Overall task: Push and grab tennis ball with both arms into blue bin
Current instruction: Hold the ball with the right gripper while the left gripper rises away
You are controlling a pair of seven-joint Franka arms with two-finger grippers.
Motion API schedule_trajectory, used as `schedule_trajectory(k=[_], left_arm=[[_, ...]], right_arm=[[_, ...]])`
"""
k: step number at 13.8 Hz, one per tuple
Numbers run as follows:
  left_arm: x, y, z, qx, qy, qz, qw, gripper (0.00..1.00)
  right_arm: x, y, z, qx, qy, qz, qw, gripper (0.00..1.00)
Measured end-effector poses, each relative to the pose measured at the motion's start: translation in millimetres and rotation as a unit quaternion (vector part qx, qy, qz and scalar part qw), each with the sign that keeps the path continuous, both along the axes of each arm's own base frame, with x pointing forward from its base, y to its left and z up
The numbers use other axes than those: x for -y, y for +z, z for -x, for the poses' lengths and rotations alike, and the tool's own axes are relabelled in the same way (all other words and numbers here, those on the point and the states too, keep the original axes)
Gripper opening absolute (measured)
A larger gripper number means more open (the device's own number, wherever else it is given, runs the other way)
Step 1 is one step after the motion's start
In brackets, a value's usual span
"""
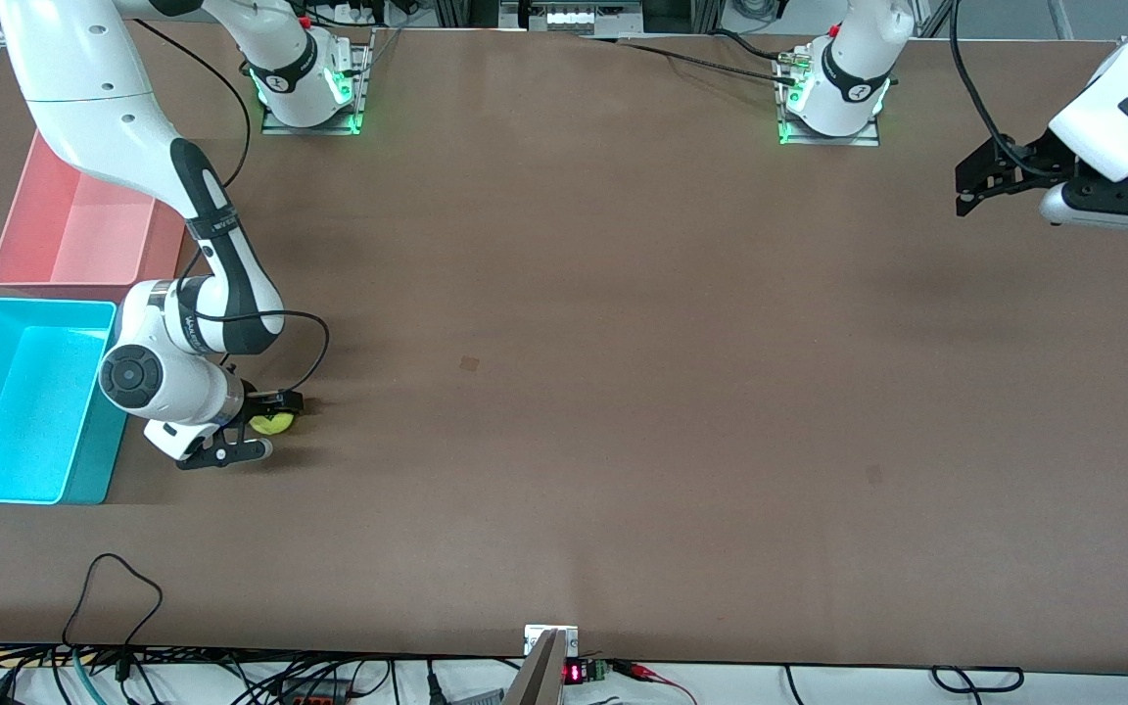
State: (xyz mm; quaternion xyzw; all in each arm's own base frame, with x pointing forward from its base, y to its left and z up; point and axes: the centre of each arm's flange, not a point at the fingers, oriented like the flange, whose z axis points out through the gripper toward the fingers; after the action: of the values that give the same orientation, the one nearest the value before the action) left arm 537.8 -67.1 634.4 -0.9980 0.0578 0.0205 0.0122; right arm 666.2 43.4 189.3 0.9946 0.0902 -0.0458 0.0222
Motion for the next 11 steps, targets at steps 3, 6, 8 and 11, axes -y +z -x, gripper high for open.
schedule_trajectory(k=[3, 6, 8, 11], left_arm=[[2.6, -18.7, -11.5, -0.012, -0.001, -0.001, 1.0, 1.0], [6.2, -24.6, -13.9, -0.017, -0.004, -0.002, 1.0, 1.0], [6.2, -24.6, -14.0, -0.017, -0.004, -0.002, 1.0, 1.0], [5.5, -25.5, -12.8, -0.023, -0.003, -0.002, 1.0, 1.0]], right_arm=[[-0.4, -0.9, 0.2, -0.001, 0.0, 0.0, 1.0, 1.0], [-1.9, -4.7, 1.2, -0.004, 0.001, -0.001, 1.0, 1.0], [-3.6, -6.7, 1.8, -0.005, 0.002, -0.001, 1.0, 0.98], [-4.6, -6.5, 1.7, -0.005, 0.003, -0.001, 1.0, 0.67]])
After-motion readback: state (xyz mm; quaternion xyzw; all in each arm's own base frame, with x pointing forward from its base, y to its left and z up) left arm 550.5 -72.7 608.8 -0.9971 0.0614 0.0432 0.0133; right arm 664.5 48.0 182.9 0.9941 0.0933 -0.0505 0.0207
